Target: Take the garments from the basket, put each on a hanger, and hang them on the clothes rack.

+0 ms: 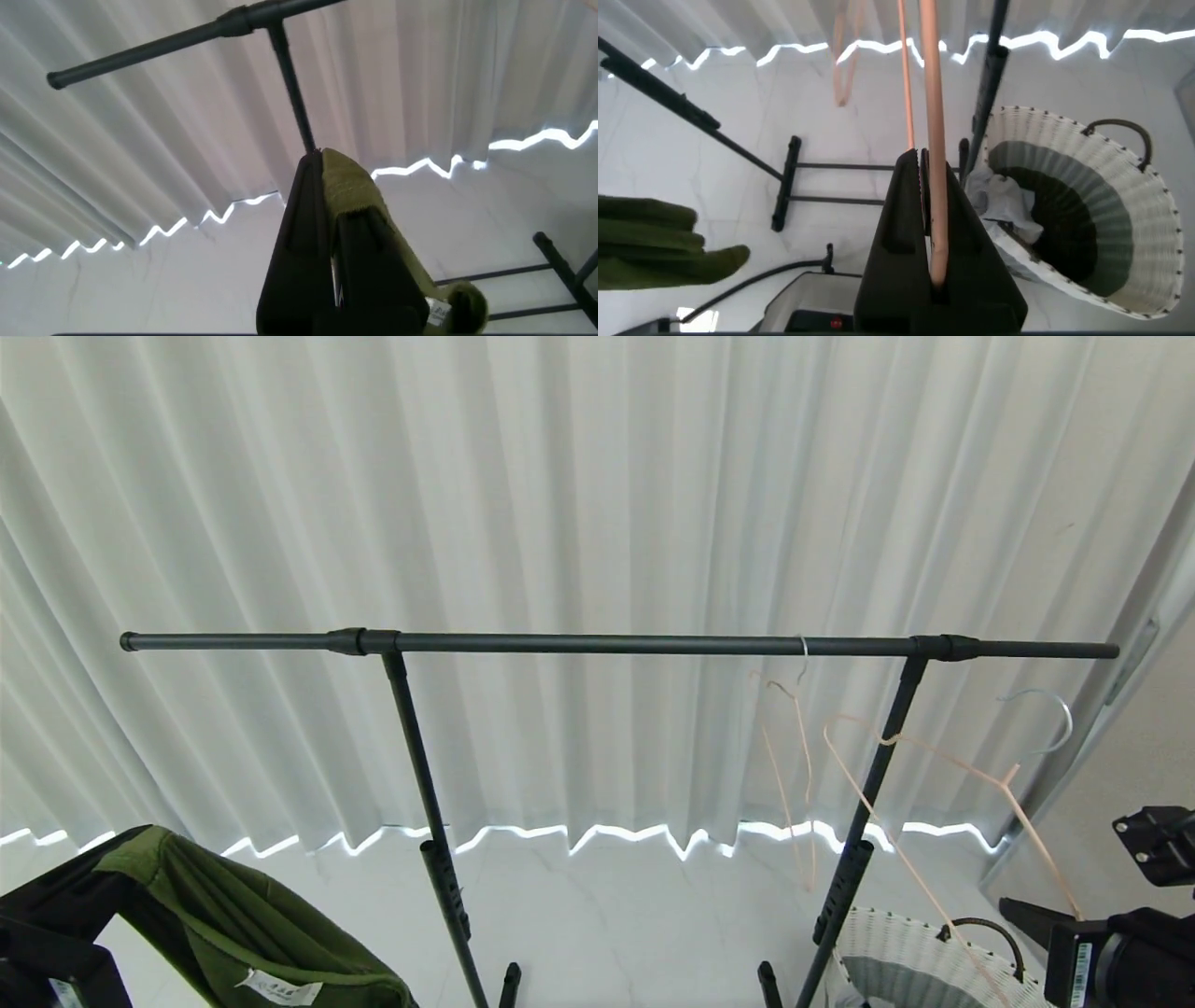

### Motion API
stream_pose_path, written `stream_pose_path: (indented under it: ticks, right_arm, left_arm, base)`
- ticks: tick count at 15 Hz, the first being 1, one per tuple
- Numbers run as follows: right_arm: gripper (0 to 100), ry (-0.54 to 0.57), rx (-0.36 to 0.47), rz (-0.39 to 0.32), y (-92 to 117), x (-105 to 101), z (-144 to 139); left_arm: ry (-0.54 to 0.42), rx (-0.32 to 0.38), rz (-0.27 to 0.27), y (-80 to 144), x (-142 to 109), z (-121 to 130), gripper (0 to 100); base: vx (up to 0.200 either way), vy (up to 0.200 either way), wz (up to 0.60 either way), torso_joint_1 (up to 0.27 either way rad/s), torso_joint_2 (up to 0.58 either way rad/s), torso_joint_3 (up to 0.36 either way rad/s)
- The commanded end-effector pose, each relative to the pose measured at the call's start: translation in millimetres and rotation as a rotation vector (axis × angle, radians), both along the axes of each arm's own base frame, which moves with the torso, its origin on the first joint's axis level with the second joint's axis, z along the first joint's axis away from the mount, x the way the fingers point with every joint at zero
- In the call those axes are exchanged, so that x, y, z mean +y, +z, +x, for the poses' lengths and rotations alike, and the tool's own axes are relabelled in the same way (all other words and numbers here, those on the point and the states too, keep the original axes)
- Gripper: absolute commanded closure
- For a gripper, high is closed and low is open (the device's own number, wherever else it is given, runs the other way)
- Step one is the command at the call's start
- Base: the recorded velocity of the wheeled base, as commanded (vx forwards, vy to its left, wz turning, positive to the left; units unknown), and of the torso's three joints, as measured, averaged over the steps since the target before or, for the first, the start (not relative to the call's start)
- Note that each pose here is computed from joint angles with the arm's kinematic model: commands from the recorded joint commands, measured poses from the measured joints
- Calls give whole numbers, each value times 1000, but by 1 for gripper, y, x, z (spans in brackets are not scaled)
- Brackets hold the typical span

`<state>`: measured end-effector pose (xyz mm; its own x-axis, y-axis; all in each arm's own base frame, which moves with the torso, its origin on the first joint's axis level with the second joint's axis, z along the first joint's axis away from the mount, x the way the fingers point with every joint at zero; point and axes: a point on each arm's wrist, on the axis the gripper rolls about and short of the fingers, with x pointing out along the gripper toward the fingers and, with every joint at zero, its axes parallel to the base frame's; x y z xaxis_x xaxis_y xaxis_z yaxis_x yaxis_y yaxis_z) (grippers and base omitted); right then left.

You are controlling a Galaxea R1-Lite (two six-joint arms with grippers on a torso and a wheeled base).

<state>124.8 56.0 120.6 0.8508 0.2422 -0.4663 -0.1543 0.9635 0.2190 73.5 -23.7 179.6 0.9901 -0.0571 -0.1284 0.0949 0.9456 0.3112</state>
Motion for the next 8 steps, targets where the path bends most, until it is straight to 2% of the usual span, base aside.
stream_pose_path:
  ticks: [1,6,8]
  right_arm:
    - [100,-1,-12,6,2,-1,-2]
    - [100,1,-34,6,-1,-8,-16]
    - [100,32,-98,37,7,-11,-24]
  left_arm:
    - [-2,1,0,0,0,0,100]
    - [-9,7,3,-2,0,0,100]
    - [-14,14,27,-4,-1,0,100]
  base:
    - [0,0,0,0,0,0]
    - [0,0,0,0,0,0]
    - [0,0,0,0,0,0]
